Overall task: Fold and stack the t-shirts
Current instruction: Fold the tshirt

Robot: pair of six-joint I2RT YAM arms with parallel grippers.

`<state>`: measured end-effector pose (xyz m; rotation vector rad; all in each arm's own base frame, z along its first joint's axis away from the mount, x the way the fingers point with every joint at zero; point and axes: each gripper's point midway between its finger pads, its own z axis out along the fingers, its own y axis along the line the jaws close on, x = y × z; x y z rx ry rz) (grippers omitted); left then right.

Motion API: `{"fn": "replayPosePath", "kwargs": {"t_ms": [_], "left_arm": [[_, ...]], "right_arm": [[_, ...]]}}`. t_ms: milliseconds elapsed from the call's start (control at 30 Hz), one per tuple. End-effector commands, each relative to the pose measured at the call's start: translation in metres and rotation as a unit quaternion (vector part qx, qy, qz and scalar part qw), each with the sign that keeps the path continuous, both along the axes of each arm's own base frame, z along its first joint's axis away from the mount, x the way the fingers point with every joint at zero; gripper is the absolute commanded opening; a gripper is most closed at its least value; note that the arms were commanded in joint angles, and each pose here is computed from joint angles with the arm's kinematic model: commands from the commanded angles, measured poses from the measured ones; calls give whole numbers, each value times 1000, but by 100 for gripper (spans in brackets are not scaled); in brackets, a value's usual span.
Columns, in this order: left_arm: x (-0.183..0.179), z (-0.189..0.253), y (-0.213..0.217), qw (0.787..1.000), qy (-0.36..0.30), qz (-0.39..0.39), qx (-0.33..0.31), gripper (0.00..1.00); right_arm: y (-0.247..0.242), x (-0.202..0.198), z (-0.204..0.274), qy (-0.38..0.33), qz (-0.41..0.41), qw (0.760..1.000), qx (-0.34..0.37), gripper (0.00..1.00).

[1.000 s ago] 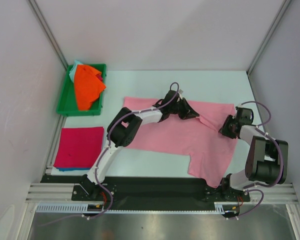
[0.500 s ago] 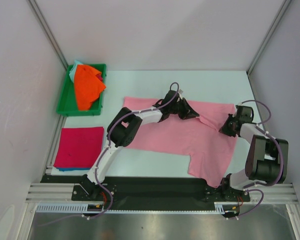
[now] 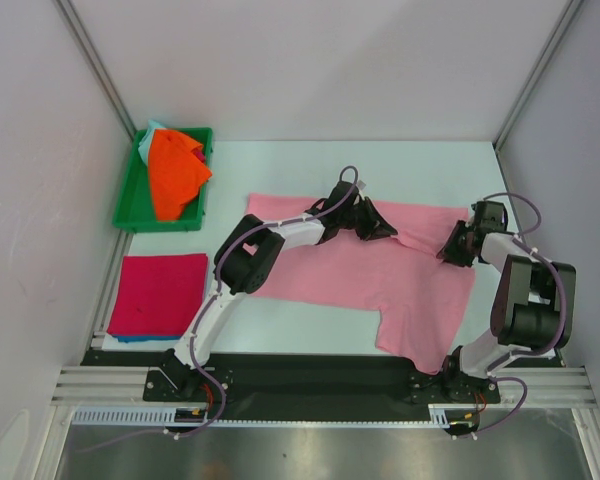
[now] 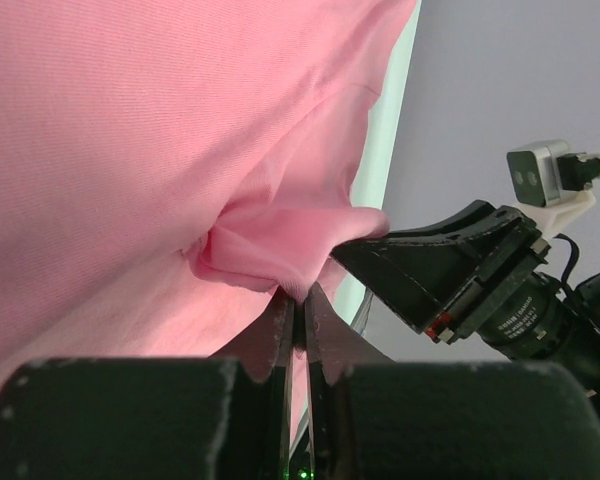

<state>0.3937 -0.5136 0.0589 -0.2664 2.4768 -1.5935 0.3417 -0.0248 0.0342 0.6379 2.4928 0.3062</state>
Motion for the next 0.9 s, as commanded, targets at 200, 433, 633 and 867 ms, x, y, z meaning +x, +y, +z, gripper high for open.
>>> {"fn": "replayPosePath", "kwargs": {"t_ms": [200,433,633,867], "left_arm": [[0,10,2,1000,-16,-15,1,8],[-11,9,11,998,-29,-43,34,8],[-29,0,11,997,-11,-66,45,8],[-42,-1,14,995,-3,-82,59,8]], "right_arm": [[1,8,20,-15,-12,1000,17,0],[-15,-7,37,67,-40,997,7,0],[-8,-20,39,108,-41,991,61,0],[8,-37,22,157,-10,983,100,0]]}}
